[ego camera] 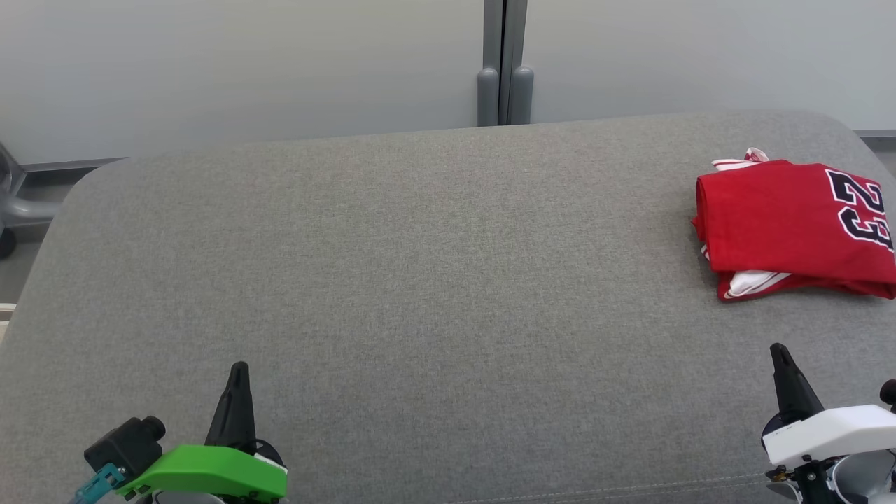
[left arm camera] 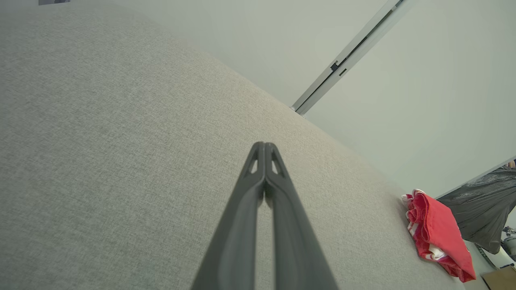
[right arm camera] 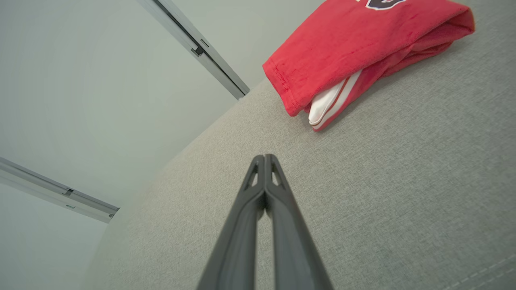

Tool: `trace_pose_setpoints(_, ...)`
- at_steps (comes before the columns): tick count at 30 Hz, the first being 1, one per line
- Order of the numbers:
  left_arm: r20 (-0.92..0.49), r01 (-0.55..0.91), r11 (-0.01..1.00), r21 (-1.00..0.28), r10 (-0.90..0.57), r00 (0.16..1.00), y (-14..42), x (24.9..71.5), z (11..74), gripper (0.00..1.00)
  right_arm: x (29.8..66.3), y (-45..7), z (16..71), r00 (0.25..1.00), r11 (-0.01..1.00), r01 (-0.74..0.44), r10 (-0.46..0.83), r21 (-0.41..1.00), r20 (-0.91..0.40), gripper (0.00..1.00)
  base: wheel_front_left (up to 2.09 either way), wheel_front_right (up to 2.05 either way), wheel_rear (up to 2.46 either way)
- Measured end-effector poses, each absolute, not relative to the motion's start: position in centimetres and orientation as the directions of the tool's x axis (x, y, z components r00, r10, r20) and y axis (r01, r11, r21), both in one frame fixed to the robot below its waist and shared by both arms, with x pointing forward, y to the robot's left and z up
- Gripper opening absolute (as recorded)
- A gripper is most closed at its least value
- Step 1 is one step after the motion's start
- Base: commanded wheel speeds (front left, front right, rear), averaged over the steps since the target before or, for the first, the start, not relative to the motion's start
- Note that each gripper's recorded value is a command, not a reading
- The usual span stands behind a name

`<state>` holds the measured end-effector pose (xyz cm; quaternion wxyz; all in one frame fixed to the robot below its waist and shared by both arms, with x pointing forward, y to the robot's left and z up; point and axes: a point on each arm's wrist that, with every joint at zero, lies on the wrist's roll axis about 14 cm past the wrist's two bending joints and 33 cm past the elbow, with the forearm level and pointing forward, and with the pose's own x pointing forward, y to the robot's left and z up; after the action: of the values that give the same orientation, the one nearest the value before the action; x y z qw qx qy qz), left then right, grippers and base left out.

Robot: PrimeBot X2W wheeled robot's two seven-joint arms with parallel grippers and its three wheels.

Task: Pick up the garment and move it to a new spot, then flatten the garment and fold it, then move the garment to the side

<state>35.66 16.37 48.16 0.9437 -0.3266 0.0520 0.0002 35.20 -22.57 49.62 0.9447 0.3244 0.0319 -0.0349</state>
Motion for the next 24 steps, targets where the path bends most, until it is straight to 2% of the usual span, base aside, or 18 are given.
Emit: trace_pose_setpoints(24,-0.075,-0.033,0.549,-0.835,-0.054,0.996,15.0,37.0,48.9,0.00,36.0,-24.2,49.3,0.993,0.548,0.114,-0.051,0.829,-0.103,0.00,0.00,0.00,0.00)
